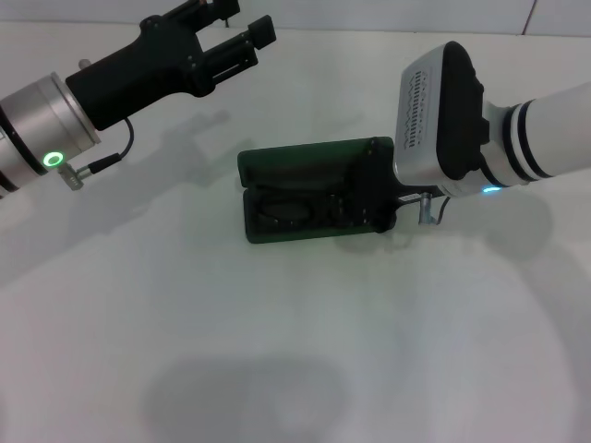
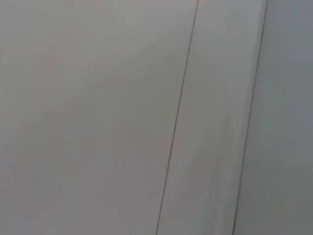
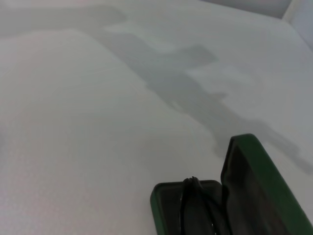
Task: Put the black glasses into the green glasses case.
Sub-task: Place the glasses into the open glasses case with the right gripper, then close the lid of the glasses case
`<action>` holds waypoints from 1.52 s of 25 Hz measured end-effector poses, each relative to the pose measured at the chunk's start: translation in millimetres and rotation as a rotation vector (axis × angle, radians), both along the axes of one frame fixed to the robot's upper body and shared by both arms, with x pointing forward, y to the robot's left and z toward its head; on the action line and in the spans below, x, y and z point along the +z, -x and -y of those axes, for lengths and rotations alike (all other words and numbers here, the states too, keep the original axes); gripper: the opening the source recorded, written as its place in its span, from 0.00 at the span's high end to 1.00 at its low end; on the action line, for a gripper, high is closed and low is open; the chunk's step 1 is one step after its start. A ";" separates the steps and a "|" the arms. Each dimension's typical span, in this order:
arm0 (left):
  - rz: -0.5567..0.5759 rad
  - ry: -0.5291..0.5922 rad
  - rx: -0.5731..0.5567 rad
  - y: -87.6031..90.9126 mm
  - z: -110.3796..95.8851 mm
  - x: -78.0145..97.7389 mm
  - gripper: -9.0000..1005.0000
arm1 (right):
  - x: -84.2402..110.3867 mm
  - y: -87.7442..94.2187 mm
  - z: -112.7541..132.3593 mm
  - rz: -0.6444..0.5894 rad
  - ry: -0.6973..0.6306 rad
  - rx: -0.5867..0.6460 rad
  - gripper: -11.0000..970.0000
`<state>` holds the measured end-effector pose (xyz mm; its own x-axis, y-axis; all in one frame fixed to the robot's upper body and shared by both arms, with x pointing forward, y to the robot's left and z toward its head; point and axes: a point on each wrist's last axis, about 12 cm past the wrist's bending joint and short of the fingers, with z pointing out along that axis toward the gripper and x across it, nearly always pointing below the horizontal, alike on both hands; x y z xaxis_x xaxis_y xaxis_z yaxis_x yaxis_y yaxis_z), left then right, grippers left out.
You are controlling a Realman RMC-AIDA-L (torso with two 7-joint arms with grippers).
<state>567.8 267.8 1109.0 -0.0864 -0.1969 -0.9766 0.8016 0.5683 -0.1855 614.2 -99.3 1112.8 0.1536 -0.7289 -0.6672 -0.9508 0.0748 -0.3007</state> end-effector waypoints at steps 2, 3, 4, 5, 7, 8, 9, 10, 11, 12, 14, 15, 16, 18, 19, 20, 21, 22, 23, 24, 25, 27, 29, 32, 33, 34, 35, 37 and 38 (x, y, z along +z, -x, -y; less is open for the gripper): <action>-0.001 0.000 0.001 0.5 -0.1 -0.5 0.29 | 0.8 0.7 -1.2 0.027 0.002 0.013 0.89; -0.002 0.000 0.002 0.8 -0.2 -0.8 0.29 | 0.6 0.8 -1.6 0.040 0.005 0.017 0.89; -0.001 0.000 0.003 1.0 -0.5 -1.0 0.29 | 0.4 0.7 -2.2 0.048 0.008 0.019 0.89; -0.001 0.001 0.004 1.2 -0.7 -1.2 0.29 | -0.4 0.8 -2.8 0.058 0.015 0.021 0.89; -0.001 0.002 0.007 1.5 -1.3 -1.3 0.29 | -1.4 0.1 -3.0 0.077 0.030 0.023 0.89; -0.001 0.003 0.008 1.7 -1.5 -1.4 0.29 | -1.7 -0.2 -2.9 0.086 0.036 0.023 0.89; -0.001 0.003 0.008 1.8 -1.6 -1.4 0.29 | -2.1 -0.6 -3.2 0.097 0.044 0.025 0.89; -0.001 0.004 0.009 1.8 -1.7 -1.4 0.29 | -2.5 -0.8 -3.5 0.108 0.050 0.025 0.89; -0.001 0.004 0.009 1.8 -1.7 -1.4 0.29 | -3.1 -0.6 -4.0 0.116 0.055 0.027 0.89; -0.001 0.004 0.009 1.8 -1.7 -1.4 0.29 | -3.7 -0.3 -4.5 0.119 0.058 0.029 0.89; 0.001 0.003 0.009 1.8 -1.7 -1.4 0.29 | -4.7 0.7 -5.1 0.120 0.063 0.033 0.89; 0.002 0.002 0.010 1.8 -1.8 -1.4 0.29 | -4.6 0.8 -5.2 0.118 0.062 0.032 0.89; 0.003 0.001 0.010 1.8 -1.8 -1.4 0.29 | -4.4 1.0 -5.3 0.113 0.059 0.031 0.89; 0.007 0.000 0.012 1.7 -2.1 -1.3 0.29 | -2.7 1.4 -5.4 0.096 0.046 0.029 0.89; 0.007 0.001 0.013 1.7 -2.1 -1.2 0.29 | -1.8 1.4 -5.1 0.088 0.041 0.029 0.89; 0.007 0.001 0.013 1.7 -2.2 -1.2 0.29 | -1.1 1.8 -4.6 0.076 0.037 0.031 0.89; 0.007 0.001 0.013 1.7 -2.2 -1.2 0.29 | 0.1 1.7 -3.8 0.066 0.031 0.031 0.89; 0.007 0.001 0.014 1.7 -2.3 -1.2 0.29 | 1.2 2.0 -3.0 0.054 0.026 0.033 0.89; 0.007 0.001 0.014 1.7 -2.4 -1.1 0.29 | 1.8 2.1 -2.5 0.050 0.023 0.033 0.89; 0.008 0.001 0.014 1.6 -2.6 -1.0 0.29 | 2.8 2.2 -1.3 0.045 0.016 0.031 0.85; 0.008 0.001 0.015 1.6 -2.7 -1.0 0.29 | 3.5 2.8 1.1 0.044 0.007 0.025 0.81; 0.009 0.001 0.015 1.3 -2.9 -0.7 0.29 | 5.6 4.3 5.6 0.048 -0.013 0.014 0.74; 0.010 0.001 0.015 0.9 -2.8 -0.3 0.29 | 8.9 6.0 10.3 0.049 -0.034 0.009 0.69; 0.010 0.001 0.016 0.8 -2.8 -0.2 0.29 | 15.3 5.2 17.6 0.036 -0.066 -0.002 0.63; 0.010 0.000 0.016 0.4 -2.8 -0.1 0.29 | 18.5 3.8 24.0 0.018 -0.088 -0.016 0.62; 0.006 -0.003 0.019 -0.4 -2.9 -0.3 0.29 | 20.5 2.7 29.4 0.004 -0.105 -0.029 0.62; -0.003 -0.011 0.024 -1.6 -2.8 -1.2 0.29 | 22.8 2.0 36.1 -0.013 -0.127 -0.042 0.62; -0.028 -0.026 0.034 -4.1 -2.7 -3.3 0.29 | 29.3 0.7 55.9 -0.043 -0.191 -0.072 0.61; -0.045 -0.034 0.035 -5.6 -2.2 -4.3 0.29 | 32.2 1.1 65.8 -0.052 -0.228 -0.084 0.61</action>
